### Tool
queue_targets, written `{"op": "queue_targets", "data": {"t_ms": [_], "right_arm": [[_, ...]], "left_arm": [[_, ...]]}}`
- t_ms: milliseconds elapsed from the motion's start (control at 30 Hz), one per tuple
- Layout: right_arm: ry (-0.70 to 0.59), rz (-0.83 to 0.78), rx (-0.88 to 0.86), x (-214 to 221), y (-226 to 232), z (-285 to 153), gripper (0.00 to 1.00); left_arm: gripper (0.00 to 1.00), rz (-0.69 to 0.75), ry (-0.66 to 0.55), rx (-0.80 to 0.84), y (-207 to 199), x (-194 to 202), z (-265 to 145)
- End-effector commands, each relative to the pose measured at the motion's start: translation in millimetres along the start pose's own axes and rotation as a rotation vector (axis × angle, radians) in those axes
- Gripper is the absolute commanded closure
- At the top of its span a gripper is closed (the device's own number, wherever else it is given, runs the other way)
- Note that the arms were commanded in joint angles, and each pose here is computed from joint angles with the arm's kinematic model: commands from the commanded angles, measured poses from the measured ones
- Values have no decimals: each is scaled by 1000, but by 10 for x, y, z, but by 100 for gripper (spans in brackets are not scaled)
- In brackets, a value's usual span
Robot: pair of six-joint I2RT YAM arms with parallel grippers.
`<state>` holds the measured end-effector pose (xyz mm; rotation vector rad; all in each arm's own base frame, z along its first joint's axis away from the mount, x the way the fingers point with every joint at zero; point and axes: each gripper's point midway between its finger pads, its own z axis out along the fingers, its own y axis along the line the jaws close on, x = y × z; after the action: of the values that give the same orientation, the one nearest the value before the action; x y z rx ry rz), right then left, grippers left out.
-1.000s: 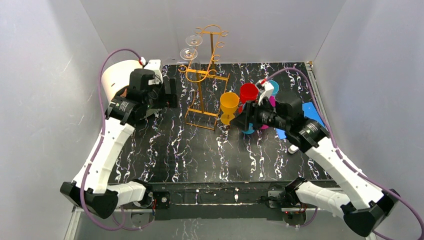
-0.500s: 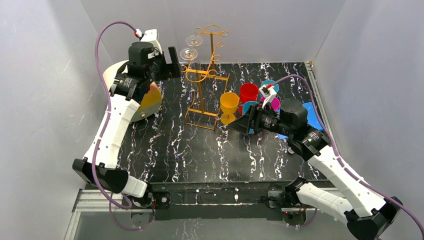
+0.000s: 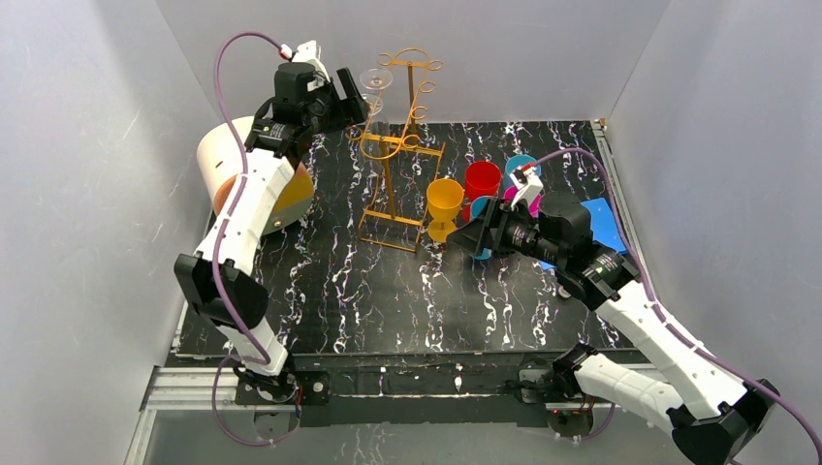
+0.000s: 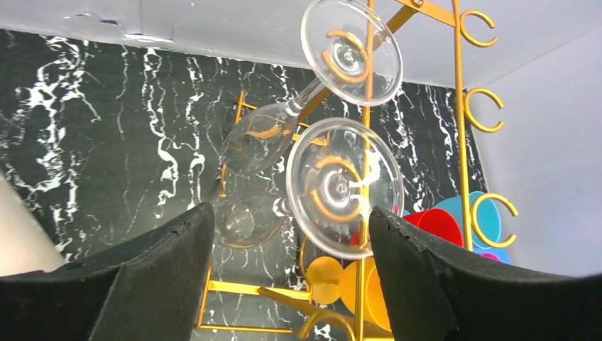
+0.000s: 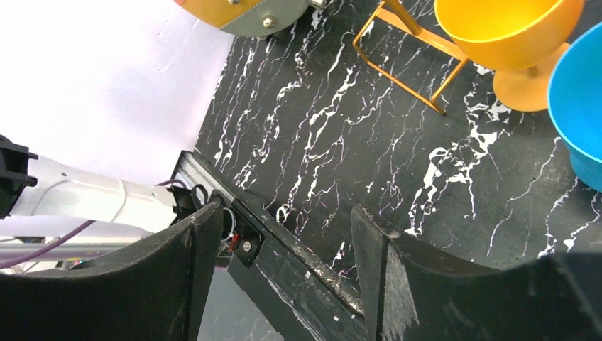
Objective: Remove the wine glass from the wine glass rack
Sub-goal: Pick up the wine glass from the wine rack.
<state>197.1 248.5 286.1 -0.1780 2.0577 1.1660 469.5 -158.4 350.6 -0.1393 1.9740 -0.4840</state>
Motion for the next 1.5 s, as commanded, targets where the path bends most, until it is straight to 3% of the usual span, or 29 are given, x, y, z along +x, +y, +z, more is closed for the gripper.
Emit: {"op": "queue_targets", "data": {"t_ms": [0,467,933,1467], "right_arm": [[-57,26,38,-117,-22,-47,26],[-23,62,63,-52,-75,-6,26],[-20,68,77,-43,-101,-3,25],[-11,82,78,-29,-103,13,25]], "left_arm": [[25,-35,-72,115,-268,-347,-64],[61,-130,12,72,-60,-70,160],[65,-207,116,184,-119,89,324],[98,-221,105,167,-45,45,290]]}}
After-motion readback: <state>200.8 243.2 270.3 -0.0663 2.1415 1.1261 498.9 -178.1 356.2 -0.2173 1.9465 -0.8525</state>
